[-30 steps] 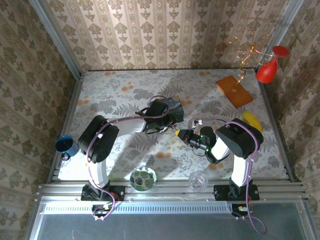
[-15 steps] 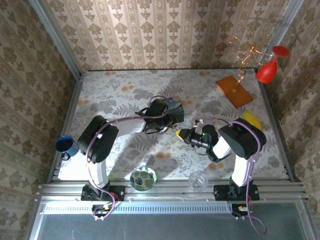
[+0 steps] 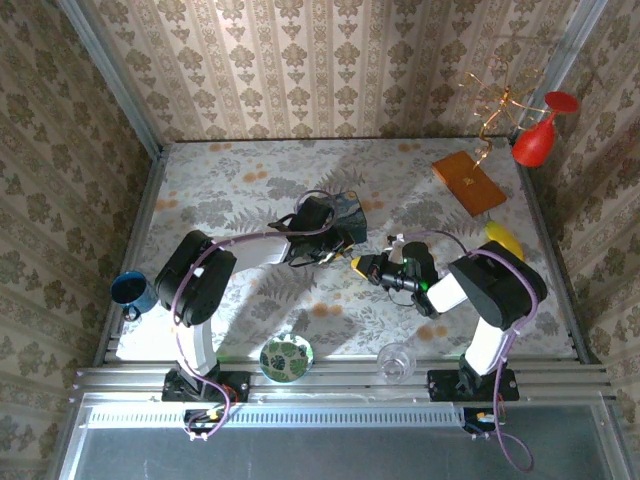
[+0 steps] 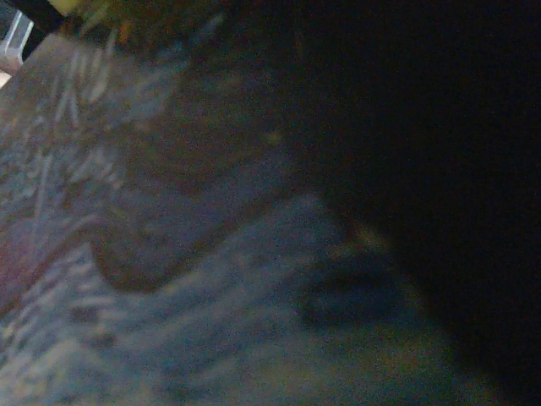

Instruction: Unlock the padlock with the key

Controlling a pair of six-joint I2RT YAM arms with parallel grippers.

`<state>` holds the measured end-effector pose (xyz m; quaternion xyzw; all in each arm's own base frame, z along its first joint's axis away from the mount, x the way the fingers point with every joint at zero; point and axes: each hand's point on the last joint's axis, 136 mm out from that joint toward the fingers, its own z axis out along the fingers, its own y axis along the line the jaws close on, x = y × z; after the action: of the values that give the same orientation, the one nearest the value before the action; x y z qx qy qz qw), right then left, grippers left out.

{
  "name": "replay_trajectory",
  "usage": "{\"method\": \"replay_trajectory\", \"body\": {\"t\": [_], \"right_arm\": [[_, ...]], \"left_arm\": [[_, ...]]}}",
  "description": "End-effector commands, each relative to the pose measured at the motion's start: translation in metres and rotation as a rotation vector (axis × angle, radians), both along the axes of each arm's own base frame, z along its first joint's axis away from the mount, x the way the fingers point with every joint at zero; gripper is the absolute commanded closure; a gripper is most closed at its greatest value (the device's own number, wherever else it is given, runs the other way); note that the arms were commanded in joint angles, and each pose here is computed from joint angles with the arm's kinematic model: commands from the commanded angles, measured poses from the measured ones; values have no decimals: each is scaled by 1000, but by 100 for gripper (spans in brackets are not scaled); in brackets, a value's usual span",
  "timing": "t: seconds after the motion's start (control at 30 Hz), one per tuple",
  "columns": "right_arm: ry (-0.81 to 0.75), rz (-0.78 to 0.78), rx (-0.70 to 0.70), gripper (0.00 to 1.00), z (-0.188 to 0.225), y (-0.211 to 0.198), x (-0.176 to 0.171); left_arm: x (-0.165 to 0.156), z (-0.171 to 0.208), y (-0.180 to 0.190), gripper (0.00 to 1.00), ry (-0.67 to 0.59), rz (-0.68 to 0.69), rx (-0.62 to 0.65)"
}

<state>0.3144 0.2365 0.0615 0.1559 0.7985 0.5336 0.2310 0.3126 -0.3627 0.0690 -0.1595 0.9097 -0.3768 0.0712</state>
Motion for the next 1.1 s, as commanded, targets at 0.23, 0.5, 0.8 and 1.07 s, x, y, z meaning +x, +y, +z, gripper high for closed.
{"method": "replay_trajectory", "body": {"t": [0.23,0.5,0.8,1.07], "right_arm": [[30,-19,-36,100,7,-17,9],[62,-18,-26,100,-2,-22,2],[91,-36,86,100,-14,-18,3],[97,-55,96,100,-21,-18,1]], "left_arm": [[-56,13,-9,100,280,-166,16],[-70,6,3,100,401,-179,84],[-69,4,2,100,420,-183,87],[-63,5,-3,100,419,-143,54]]}}
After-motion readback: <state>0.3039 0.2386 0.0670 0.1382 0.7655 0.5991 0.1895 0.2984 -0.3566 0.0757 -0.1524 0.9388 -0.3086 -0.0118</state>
